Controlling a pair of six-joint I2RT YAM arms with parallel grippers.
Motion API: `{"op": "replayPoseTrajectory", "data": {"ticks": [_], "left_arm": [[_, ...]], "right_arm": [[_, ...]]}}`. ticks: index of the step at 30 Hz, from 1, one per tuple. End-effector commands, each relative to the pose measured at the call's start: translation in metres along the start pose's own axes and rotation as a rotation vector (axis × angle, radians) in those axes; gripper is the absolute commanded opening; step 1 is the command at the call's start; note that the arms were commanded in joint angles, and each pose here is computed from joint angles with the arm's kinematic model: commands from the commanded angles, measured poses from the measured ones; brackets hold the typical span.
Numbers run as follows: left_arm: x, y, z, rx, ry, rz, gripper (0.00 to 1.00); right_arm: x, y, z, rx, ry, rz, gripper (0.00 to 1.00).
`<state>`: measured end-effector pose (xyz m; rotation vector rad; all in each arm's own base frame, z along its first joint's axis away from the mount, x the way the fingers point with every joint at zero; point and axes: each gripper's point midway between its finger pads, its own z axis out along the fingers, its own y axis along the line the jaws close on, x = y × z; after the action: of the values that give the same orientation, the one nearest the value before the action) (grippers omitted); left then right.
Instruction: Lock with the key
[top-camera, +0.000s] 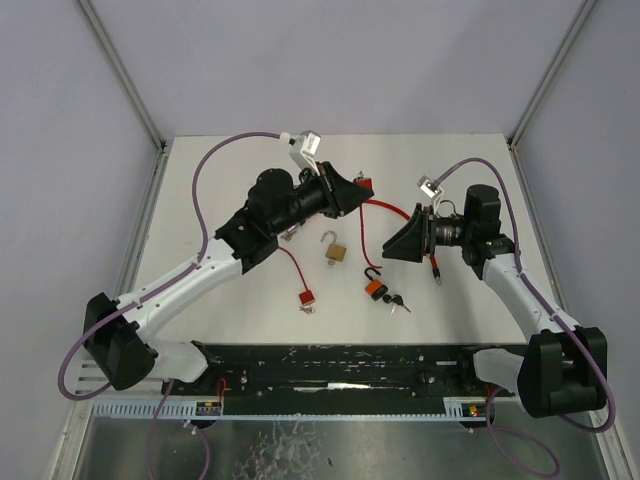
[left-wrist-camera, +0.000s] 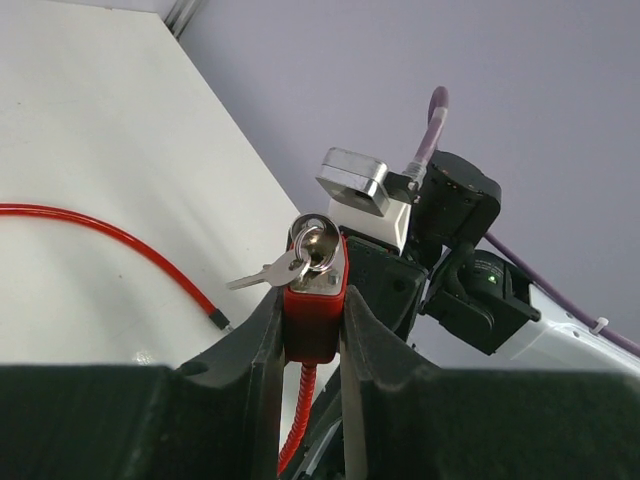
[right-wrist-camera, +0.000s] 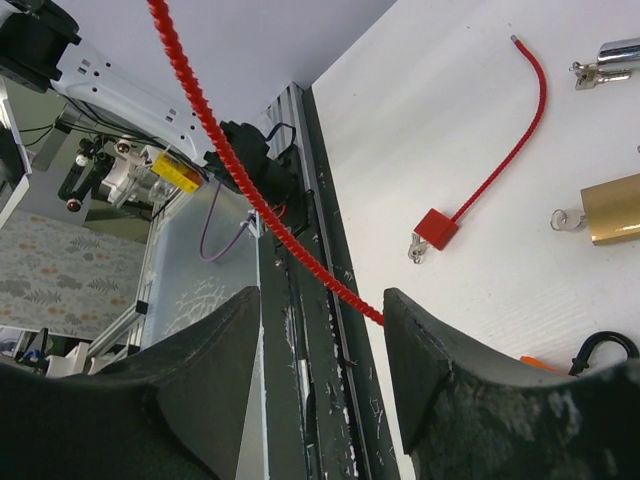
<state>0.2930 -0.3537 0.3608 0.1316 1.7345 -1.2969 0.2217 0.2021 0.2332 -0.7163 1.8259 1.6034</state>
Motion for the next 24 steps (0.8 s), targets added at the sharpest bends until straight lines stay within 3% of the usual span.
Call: {"op": "replayPoseTrajectory", "data": {"ticks": [1,8,13,19,24], "left_arm": [[-0.018,-0.020,-0.008,0.113,-0.049,0.065,0.00],[0.033,0.014,-0.025,0.118,0.206,0.514,0.00],[0.074,0.021,-0.039,0.235,0.356,0.847,0.00],[0.085,0.016,-0.043,0.361,0.411,0.977,0.00],[0.091,0.014,-0.040,0.400,0.445,0.979,0.00]], "right_arm": [[-0.011,0.012,-0.003,-0.022,-0.017,-0.055,0.59],[-0.032,0.032,-0.011,-0.022,0.038,-0.225,0.59],[-0.060,0.045,-0.016,-0.018,0.082,-0.527,0.59],[-0.065,0.055,-0.017,-0.096,0.118,-0.847,0.67],[-0.050,0.053,-0.004,-0.142,0.239,-0.959,0.65]]}}
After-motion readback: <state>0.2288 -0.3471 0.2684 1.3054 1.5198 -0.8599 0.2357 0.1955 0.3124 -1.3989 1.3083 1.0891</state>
